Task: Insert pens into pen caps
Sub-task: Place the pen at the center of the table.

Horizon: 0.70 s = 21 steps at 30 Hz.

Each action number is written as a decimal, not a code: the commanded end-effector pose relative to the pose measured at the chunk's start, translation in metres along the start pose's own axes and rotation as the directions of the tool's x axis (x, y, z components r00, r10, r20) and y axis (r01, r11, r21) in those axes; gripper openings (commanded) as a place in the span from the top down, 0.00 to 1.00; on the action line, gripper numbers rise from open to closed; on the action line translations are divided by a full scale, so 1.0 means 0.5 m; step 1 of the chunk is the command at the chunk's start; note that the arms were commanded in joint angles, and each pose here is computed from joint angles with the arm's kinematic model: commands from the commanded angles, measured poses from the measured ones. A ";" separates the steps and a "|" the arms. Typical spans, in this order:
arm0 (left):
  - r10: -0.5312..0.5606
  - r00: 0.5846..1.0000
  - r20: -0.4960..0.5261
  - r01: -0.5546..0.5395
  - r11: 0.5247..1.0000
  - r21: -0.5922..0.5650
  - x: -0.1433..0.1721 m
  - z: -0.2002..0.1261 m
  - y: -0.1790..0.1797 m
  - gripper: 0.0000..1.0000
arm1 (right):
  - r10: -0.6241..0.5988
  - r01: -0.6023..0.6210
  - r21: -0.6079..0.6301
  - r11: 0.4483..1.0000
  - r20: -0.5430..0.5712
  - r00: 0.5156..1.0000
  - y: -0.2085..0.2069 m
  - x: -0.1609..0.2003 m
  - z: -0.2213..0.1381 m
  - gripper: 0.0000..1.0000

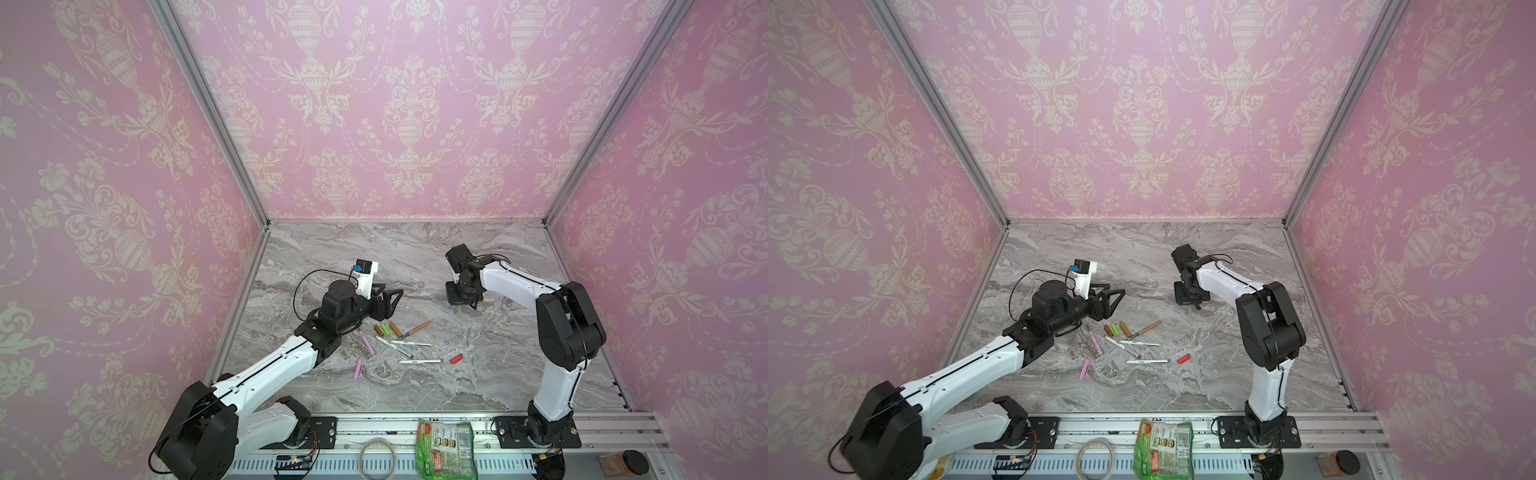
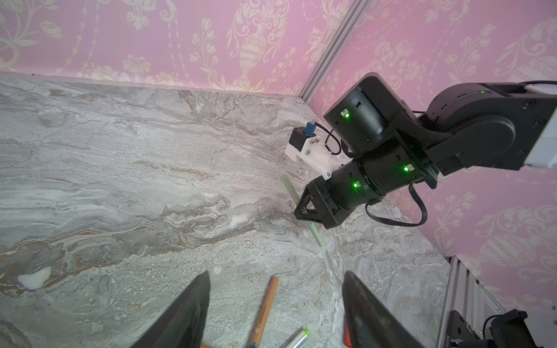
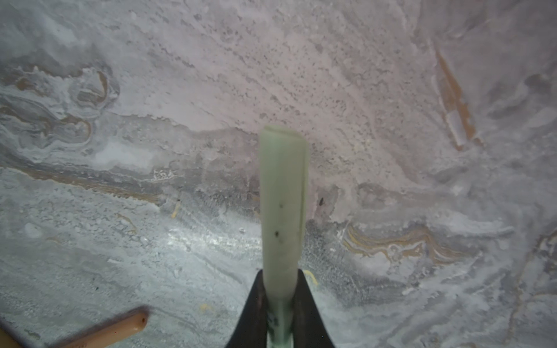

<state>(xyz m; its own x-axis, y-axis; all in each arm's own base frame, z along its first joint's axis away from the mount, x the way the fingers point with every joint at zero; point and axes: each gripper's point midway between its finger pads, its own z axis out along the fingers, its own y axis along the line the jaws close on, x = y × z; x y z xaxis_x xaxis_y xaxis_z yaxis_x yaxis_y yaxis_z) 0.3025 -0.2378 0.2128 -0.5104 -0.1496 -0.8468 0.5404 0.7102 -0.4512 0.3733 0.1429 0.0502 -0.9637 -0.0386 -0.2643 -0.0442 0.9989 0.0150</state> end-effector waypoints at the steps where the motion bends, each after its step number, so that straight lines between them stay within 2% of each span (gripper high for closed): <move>1: 0.031 1.000 -0.006 -0.031 0.999 -0.012 0.006 -0.003 0.002 0.29 | 0.005 -0.005 -0.004 1.000 0.001 1.000 0.000 -0.006 0.019 0.87; 13: 0.029 0.999 -0.019 -0.029 0.999 -0.014 0.006 0.000 0.001 0.29 | 0.033 -0.034 -0.031 0.999 -0.025 0.999 0.012 0.005 0.064 0.83; 21: 0.035 0.999 0.012 -0.035 0.999 -0.023 -0.010 -0.007 0.000 0.29 | 0.038 -0.038 -0.017 0.999 -0.036 0.999 0.008 0.010 0.082 0.74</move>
<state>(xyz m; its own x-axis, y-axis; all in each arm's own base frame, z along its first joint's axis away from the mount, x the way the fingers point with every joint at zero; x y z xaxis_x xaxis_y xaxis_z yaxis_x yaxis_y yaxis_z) 0.3020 -0.2367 0.2091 -0.5161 -0.1379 -0.8453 0.5360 0.7178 -0.4444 0.3835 0.1506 0.0231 -0.9658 -0.0138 -0.2589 -0.0274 0.9984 0.0489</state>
